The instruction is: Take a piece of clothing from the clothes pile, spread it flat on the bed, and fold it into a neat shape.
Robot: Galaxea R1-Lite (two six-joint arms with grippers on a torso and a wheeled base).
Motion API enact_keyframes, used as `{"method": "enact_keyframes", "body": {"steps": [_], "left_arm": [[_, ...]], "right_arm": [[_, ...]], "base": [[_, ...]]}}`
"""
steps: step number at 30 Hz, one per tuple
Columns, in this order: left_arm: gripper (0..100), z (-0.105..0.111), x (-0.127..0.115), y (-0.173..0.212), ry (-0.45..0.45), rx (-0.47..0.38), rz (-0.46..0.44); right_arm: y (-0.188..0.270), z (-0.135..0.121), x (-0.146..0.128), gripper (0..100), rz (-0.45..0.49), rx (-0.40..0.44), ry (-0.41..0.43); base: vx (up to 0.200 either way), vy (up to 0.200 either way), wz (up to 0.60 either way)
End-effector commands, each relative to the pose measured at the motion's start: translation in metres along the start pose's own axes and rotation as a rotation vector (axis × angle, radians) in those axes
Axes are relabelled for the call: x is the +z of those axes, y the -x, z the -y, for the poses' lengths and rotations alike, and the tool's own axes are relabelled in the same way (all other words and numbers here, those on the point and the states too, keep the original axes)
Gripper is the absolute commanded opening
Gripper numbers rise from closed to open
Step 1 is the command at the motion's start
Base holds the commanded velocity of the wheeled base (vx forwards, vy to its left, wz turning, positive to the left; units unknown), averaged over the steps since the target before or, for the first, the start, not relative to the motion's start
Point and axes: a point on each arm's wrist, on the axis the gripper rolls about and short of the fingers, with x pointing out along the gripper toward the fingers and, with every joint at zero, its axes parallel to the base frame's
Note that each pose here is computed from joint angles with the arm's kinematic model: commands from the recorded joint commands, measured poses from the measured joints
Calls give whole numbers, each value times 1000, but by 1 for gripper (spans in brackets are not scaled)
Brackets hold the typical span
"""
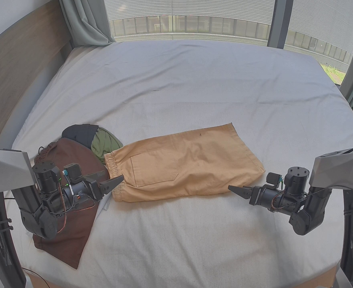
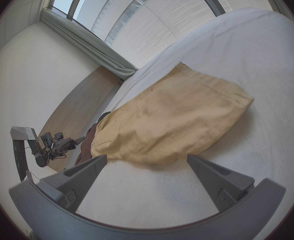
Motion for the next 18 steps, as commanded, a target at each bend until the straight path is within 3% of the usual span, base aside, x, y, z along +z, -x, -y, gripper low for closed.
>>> {"method": "enact_keyframes", "body": {"steps": [1,10,18], "left_arm": [[100,0,0,0,0,0,1],[100,-1,2,-1,-8,7,10],[100,0,1,0,-3,7,4]], "right_arm": [[-6,6,-12,100,-31,-12,-15],[-27,10,-25,100,-22,-51,-9],[-48,2,-27,100,10,-14,-45]], "base": [[0,0,0],[0,0,0],[0,0,0]]}}
